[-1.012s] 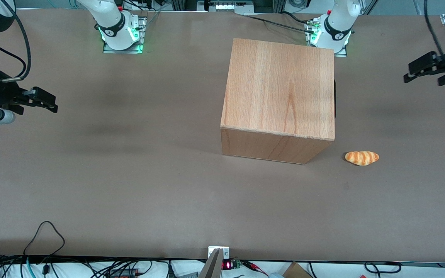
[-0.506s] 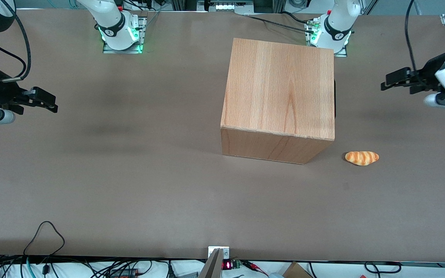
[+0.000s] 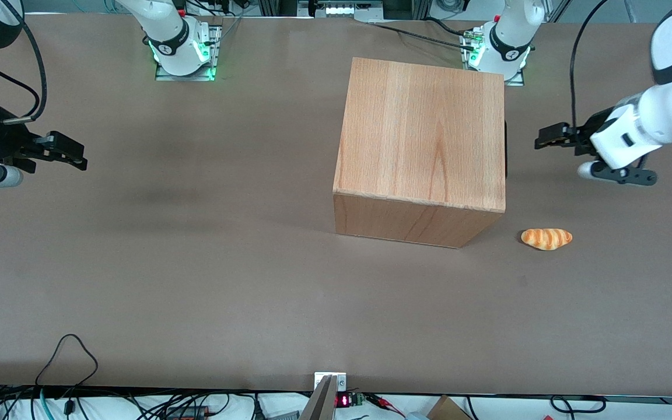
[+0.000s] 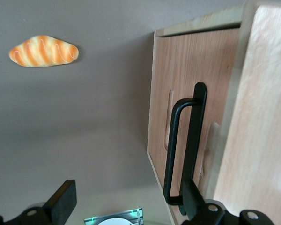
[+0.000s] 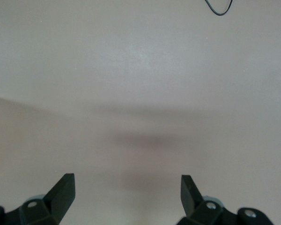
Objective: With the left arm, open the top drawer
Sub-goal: 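Move the open left gripper toward the black drawer handle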
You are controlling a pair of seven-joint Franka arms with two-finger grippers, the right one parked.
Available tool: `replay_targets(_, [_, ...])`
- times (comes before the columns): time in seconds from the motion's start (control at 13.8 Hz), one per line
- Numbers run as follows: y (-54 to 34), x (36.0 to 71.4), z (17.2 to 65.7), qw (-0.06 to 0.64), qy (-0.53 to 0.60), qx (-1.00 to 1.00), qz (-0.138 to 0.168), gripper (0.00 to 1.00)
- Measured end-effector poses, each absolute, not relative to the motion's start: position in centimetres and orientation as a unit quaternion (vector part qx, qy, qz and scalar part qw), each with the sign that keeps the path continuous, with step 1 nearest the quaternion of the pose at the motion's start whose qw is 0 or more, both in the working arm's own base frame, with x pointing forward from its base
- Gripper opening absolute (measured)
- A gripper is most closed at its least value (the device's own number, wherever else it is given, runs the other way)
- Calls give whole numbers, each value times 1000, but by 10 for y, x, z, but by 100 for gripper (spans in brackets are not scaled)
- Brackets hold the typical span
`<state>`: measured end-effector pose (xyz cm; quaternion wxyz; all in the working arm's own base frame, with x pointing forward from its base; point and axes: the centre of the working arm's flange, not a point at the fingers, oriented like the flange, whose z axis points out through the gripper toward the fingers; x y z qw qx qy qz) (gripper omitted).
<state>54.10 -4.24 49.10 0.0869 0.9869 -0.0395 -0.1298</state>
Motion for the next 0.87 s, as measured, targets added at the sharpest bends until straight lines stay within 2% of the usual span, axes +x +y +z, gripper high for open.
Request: replay_targets(0.87, [-52, 529, 435, 96, -34, 985, -142, 100])
